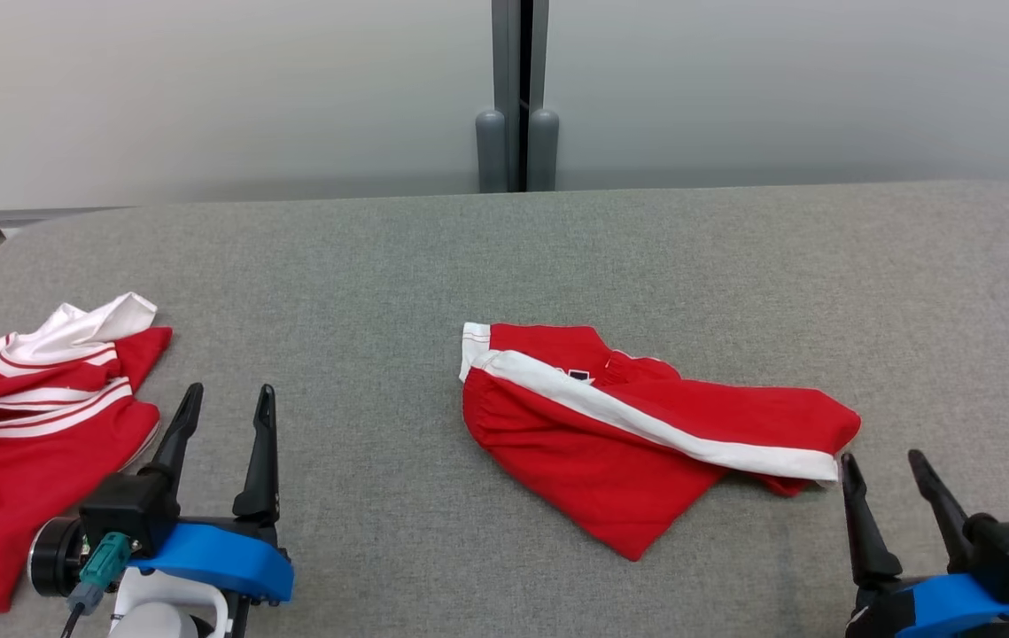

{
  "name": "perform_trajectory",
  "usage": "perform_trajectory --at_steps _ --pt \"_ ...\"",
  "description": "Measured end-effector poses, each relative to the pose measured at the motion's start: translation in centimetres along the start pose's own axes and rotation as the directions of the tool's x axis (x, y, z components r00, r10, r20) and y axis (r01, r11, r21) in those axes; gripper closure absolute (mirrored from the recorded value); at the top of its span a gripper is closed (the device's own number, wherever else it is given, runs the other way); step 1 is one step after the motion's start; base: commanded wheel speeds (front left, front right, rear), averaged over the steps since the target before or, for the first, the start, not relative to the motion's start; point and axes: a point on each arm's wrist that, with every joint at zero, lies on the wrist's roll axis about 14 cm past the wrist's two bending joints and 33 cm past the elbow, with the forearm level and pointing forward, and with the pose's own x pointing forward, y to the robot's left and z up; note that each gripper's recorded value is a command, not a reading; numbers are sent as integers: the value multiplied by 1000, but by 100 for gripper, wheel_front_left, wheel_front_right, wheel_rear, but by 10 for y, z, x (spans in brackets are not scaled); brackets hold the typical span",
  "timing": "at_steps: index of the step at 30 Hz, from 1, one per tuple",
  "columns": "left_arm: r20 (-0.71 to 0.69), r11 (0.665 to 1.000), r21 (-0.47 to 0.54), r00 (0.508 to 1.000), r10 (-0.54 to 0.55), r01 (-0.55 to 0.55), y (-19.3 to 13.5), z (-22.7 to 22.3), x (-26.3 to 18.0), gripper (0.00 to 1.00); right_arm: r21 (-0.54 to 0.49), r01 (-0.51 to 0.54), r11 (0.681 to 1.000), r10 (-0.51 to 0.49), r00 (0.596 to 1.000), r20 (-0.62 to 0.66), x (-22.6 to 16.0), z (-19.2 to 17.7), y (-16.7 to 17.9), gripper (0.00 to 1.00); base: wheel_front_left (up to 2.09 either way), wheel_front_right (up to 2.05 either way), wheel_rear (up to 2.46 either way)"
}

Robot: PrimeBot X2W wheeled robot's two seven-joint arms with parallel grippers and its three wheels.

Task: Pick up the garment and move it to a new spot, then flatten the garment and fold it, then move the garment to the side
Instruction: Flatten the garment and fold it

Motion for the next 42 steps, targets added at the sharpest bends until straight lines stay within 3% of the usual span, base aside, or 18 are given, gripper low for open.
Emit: perform_trajectory --at_steps 9,21,27,32,35,39,42 --pt "-9 1000 7 1000 20 -20 2 3 -13 0 2 -32 999 31 992 121 2 57 11 0 0 0 0" --pt "-25 1000 14 1000 19 -19 2 2 -14 0 14 -22 1000 20 991 131 -1 64 7 0 0 0 0" --pt "-46 992 -15 991 -126 125 -38 10 9 0 17 -29 999 27 993 113 6 59 10 0 0 0 0" --pt "-115 942 -61 935 -335 329 -103 16 41 0 18 -35 999 34 996 80 18 49 12 0 0 0 0" --pt "-221 905 -109 878 -424 410 -133 0 52 0 20 -36 999 35 997 62 24 43 12 0 0 0 0" --pt "-387 878 -133 791 -473 460 -152 -36 59 0 23 -38 999 36 998 51 31 38 13 0 0 0 0" --pt "-480 877 -147 742 -468 458 -152 -60 60 0 25 -24 999 22 999 42 31 34 9 0 0 0 0"
